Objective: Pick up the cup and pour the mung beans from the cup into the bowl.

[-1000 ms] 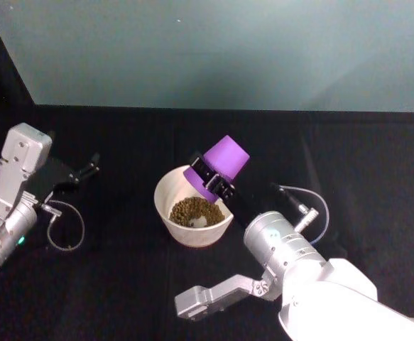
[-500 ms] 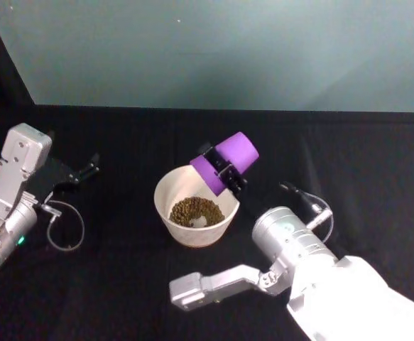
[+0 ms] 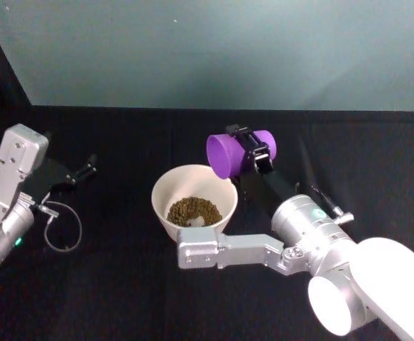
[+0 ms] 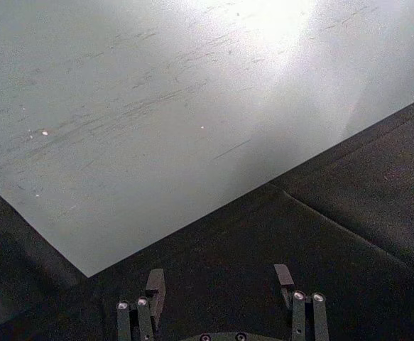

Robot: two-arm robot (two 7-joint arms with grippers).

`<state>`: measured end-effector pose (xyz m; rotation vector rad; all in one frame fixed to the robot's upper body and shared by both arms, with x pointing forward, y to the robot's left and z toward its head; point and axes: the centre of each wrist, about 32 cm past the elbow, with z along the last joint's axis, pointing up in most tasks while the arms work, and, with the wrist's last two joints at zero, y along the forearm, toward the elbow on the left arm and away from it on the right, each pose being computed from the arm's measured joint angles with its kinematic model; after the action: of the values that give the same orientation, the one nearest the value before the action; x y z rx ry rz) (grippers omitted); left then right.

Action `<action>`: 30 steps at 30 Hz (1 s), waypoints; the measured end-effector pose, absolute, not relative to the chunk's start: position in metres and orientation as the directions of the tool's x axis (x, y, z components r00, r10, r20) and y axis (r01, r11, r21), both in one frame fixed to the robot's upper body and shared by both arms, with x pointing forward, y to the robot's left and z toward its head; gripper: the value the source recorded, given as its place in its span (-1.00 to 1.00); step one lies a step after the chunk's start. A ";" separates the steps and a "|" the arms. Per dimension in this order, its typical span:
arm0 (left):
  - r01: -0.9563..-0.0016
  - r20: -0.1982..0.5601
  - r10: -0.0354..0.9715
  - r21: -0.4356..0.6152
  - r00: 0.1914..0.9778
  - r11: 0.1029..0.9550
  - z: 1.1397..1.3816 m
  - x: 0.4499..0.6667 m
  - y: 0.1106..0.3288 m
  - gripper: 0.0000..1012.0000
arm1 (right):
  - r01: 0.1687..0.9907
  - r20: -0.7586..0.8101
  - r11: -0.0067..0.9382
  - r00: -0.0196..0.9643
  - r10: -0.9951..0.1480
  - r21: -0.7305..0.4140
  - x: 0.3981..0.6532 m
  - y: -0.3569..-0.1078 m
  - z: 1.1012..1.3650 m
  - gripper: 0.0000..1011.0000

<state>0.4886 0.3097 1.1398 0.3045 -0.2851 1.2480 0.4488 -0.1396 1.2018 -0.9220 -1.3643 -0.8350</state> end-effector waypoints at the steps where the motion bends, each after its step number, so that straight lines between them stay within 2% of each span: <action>1: -0.955 0.374 0.880 0.070 0.292 0.287 1.140 0.489 0.310 0.98 | 0.905 0.998 0.422 0.055 0.011 -0.054 0.449 -0.141 1.202 0.44; 10: -0.955 0.374 0.880 0.070 0.292 0.287 1.140 0.489 0.310 0.98 | 0.908 0.951 0.416 0.173 -0.256 -0.053 0.454 -0.158 1.202 0.44; 18: -0.955 0.374 0.880 0.070 0.292 0.287 1.140 0.489 0.310 0.98 | 0.908 0.872 0.415 0.253 -0.419 -0.064 0.458 -0.167 1.198 0.43; 25: -0.955 0.374 0.880 0.070 0.292 0.287 1.140 0.489 0.310 0.98 | 0.894 0.712 0.441 0.360 -0.602 -0.079 0.464 -0.181 1.190 0.43; 30: -0.955 0.374 0.880 0.070 0.292 0.287 1.140 0.489 0.310 0.98 | 0.886 0.595 0.458 0.403 -0.695 -0.066 0.466 -0.189 1.184 0.44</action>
<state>0.4886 0.3097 1.1398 0.3045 -0.2850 1.2480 0.4662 -0.1894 1.1840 -0.4055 -0.5375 -1.0335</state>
